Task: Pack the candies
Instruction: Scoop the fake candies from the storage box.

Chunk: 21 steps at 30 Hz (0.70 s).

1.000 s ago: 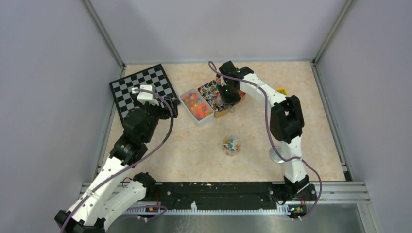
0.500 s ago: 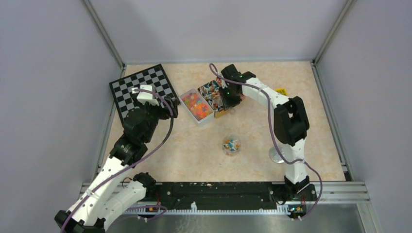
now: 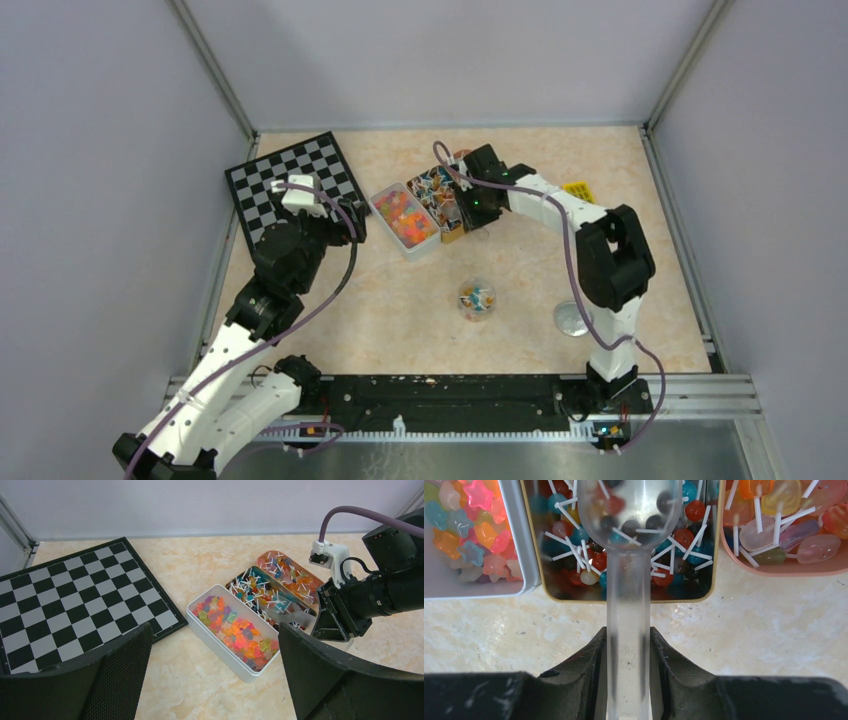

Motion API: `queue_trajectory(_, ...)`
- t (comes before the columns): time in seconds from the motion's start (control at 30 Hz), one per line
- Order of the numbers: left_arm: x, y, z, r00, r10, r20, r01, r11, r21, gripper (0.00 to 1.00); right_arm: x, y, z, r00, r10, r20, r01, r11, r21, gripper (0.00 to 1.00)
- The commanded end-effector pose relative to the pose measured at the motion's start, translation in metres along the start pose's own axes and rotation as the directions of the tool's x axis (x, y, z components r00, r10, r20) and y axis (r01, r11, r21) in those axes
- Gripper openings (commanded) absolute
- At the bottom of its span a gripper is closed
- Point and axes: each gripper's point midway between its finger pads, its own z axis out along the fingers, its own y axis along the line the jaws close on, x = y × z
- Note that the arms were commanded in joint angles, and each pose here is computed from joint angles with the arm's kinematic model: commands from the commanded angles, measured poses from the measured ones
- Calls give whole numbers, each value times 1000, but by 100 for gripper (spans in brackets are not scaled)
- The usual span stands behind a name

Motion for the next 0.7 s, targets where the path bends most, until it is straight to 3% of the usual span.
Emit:
queue_trajectory(0.0, -11, -2, 0, 999, -13, 51, 13, 1000, 5, 99, -28, -2, -20, 987, -58, 150, 58, 998, 6, 0)
queue_trajectory(0.67, -11, -2, 2, 999, -12, 48, 12, 1000, 3, 99, -31, -3, -51, 896, -174, 408, 174, 984, 39, 0)
